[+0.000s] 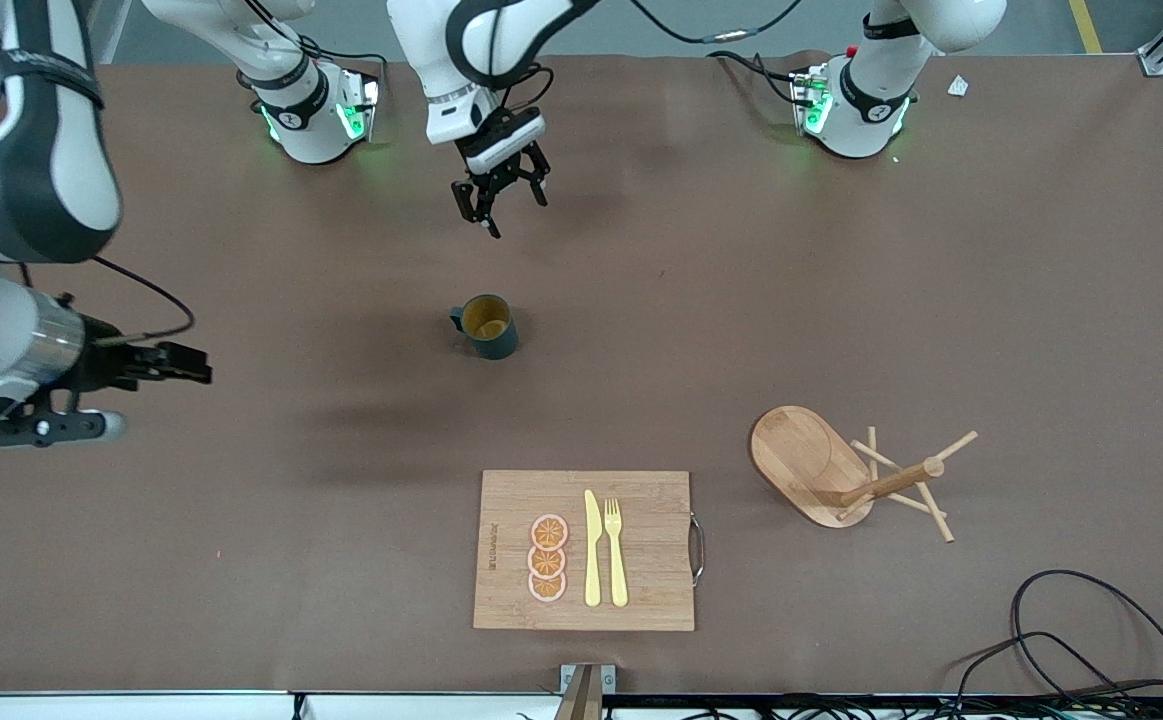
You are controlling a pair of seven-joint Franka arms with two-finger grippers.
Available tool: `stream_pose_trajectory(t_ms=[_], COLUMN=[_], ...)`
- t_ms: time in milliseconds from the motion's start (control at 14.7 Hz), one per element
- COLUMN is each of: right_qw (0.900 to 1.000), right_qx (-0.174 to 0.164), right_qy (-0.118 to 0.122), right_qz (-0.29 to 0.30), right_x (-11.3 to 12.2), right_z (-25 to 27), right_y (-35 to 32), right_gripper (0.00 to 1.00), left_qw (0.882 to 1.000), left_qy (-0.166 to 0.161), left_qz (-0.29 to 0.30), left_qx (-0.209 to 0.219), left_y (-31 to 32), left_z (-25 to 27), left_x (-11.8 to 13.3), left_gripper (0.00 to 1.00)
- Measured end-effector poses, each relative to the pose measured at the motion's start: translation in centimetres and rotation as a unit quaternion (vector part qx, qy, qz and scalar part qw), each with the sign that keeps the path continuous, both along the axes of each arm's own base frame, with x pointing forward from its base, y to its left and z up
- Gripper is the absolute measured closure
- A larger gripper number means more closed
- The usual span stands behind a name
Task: Transfer cup from left to right arm and place
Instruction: 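Raise the left gripper away while the right gripper reaches the mug, then grasp the mug rim with the right gripper while the left gripper retracts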
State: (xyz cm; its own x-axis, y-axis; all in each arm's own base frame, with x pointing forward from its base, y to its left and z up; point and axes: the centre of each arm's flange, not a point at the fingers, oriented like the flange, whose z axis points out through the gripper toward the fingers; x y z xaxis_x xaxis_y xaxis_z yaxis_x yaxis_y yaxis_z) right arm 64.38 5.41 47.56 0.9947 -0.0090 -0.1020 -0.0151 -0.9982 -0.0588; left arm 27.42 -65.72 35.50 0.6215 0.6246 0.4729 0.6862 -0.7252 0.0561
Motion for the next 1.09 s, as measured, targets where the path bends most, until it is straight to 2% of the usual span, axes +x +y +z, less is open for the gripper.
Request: stream_pose_trajectory(t_ms=[204,408,544,680,951,1087], right_qw=[0.999,0.998,0.995,0.988,0.969,0.962], right_qx=[-0.010,-0.016,-0.023,-0.038,-0.036,-0.036], right_qy=[0.018,0.026,0.034,0.045,0.035,0.029], right_qz=[-0.037,-0.054,-0.087,-0.141,-0.240,-0.270], right_x=[-0.6,-1.5,-2.5,-4.2,-8.3,-10.1], right_z=[-3.1,-5.9,-8.5,-10.3,-13.0,-14.9], right_y=[4.0,6.4,8.6,13.8,26.5,30.5], right_gripper=[0.00,0.00,0.00,0.00,0.00,0.00], left_qw=[0.999,0.998,0.997,0.994,0.983,0.976], left_qy=[0.034,0.067,0.082,0.100,0.136,0.155], left_qz=[0.018,0.006,-0.010,-0.041,-0.117,-0.150], left_qx=[-0.009,0.001,0.012,0.026,0.050,0.037], left_y=[5.6,12.3,16.0,19.6,26.9,31.1], left_z=[5.1,7.2,8.0,8.8,11.0,12.6], left_x=[9.6,18.2,22.1,25.2,30.5,32.9], left_gripper=[0.00,0.00,0.00,0.00,0.00,0.00])
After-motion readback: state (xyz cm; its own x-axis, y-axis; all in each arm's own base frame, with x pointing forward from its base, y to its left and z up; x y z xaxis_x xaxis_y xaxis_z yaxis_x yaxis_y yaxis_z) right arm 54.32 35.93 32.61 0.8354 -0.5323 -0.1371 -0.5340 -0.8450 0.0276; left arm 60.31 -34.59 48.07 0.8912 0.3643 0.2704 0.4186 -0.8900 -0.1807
